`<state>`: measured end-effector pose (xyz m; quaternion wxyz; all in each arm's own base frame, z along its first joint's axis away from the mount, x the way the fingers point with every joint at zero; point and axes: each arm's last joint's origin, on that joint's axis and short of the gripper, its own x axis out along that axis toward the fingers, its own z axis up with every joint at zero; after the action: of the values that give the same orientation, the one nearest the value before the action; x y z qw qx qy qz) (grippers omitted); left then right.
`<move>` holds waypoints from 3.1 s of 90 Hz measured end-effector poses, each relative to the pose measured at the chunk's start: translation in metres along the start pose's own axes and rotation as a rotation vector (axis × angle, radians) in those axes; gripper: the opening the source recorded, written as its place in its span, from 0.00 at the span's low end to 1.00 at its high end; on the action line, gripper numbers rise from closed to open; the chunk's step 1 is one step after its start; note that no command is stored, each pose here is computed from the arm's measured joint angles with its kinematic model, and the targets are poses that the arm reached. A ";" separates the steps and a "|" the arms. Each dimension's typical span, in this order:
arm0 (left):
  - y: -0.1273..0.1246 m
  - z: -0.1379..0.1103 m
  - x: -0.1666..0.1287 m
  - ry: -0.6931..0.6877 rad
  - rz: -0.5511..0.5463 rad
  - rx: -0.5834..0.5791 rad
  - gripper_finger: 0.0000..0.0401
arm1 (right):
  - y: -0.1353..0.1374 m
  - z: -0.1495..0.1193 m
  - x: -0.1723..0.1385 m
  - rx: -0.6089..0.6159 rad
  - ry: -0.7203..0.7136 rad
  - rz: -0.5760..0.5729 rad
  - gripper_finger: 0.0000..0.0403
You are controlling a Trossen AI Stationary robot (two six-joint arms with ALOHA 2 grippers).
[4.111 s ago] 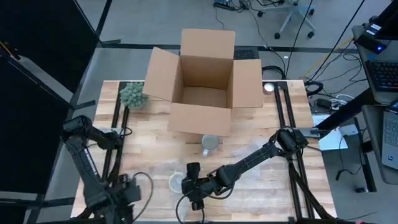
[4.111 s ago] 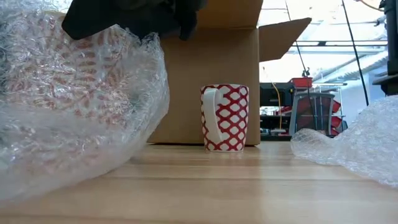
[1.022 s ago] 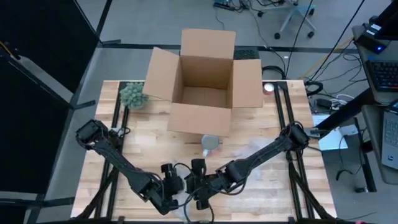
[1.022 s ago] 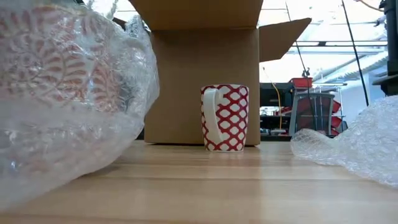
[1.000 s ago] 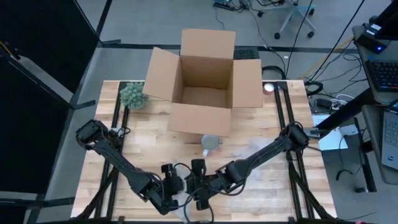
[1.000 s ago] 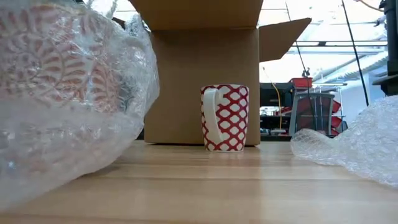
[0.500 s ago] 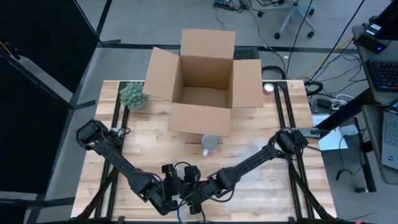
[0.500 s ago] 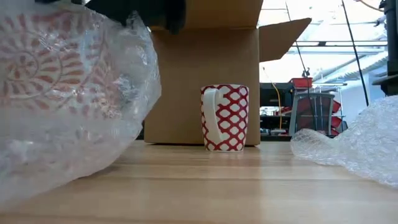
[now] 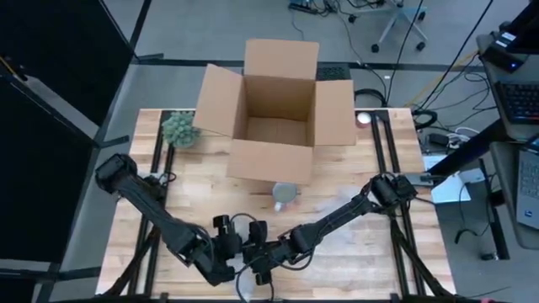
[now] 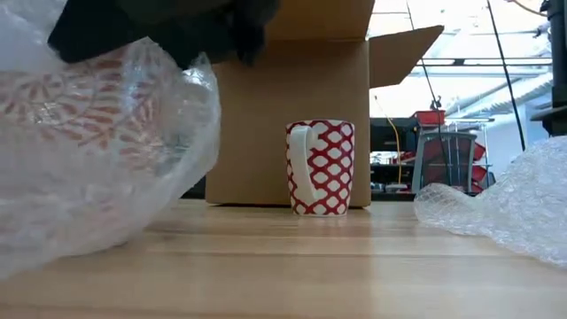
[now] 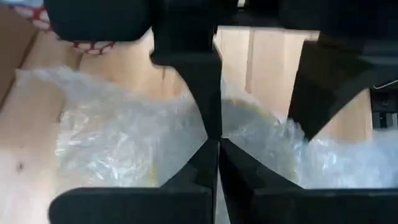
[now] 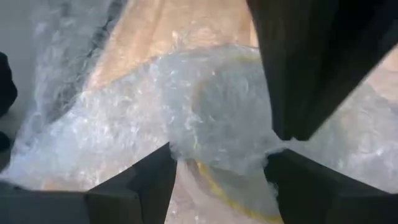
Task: Wrap mug
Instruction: Wrap the orange mug with bubble wrap
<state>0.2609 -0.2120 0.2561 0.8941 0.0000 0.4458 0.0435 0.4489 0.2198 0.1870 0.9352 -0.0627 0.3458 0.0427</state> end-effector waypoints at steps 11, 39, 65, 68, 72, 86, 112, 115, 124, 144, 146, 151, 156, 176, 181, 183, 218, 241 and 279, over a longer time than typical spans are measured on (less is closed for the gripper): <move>0.002 0.004 -0.017 -0.034 -0.033 -0.007 0.00 | 0.000 -0.001 0.001 0.007 0.005 0.002 0.54; -0.011 -0.016 -0.046 0.006 -0.112 0.071 0.00 | -0.001 -0.002 0.001 0.007 0.011 0.003 0.54; -0.030 -0.058 -0.042 0.034 -0.098 0.072 0.00 | -0.001 -0.001 0.001 0.008 0.008 0.001 0.54; -0.032 -0.061 -0.036 0.022 -0.101 0.089 0.00 | -0.001 -0.001 0.001 0.008 0.008 0.001 0.54; -0.035 -0.065 -0.027 0.001 -0.104 0.121 0.00 | -0.001 -0.001 0.001 0.008 0.008 0.000 0.54; -0.037 -0.053 -0.013 -0.126 -0.088 0.179 0.00 | -0.001 -0.001 0.001 0.009 0.007 0.000 0.54; -0.027 -0.029 -0.007 -0.049 -0.184 0.219 0.03 | -0.001 -0.001 0.001 0.023 0.007 0.000 0.54; -0.026 -0.028 -0.006 -0.047 -0.184 0.228 0.06 | -0.001 -0.001 0.001 0.023 0.007 0.000 0.54; -0.023 -0.027 -0.004 -0.037 -0.169 0.284 0.14 | -0.001 -0.001 0.001 0.023 0.008 -0.001 0.54; -0.014 -0.019 0.004 -0.040 -0.137 0.340 0.33 | -0.001 -0.002 0.002 0.022 0.013 -0.003 0.54; -0.013 -0.018 0.006 -0.037 -0.132 0.337 0.35 | -0.001 -0.002 0.002 0.022 0.014 -0.003 0.54; -0.013 -0.019 0.013 -0.023 -0.120 0.337 0.38 | -0.001 -0.002 0.002 0.022 0.014 -0.003 0.54; -0.014 -0.021 0.022 0.002 -0.117 0.346 0.39 | -0.001 -0.002 0.001 0.022 0.014 -0.002 0.54; -0.022 -0.031 0.051 0.089 -0.115 0.403 0.40 | -0.008 0.010 -0.025 0.015 0.039 -0.001 0.54; -0.022 -0.031 0.053 0.097 -0.111 0.402 0.40 | -0.009 0.013 -0.037 0.010 0.050 -0.002 0.54; -0.022 -0.032 0.054 0.102 -0.110 0.400 0.40 | -0.009 0.015 -0.043 0.007 0.053 -0.001 0.54; -0.017 -0.029 0.060 0.119 -0.107 0.352 0.40 | 0.004 0.027 -0.052 -0.059 -0.064 0.044 0.54; -0.017 -0.029 0.059 0.115 -0.111 0.349 0.40 | -0.007 0.007 -0.010 -0.040 0.013 0.049 0.54; -0.014 -0.008 0.018 0.210 -0.162 0.316 0.40 | -0.011 0.009 0.001 -0.017 -0.037 0.065 0.54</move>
<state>0.2665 -0.2245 0.2368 0.8321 0.1001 0.5364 -0.0992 0.4569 0.2105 0.1943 0.9389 -0.0585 0.3301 0.0772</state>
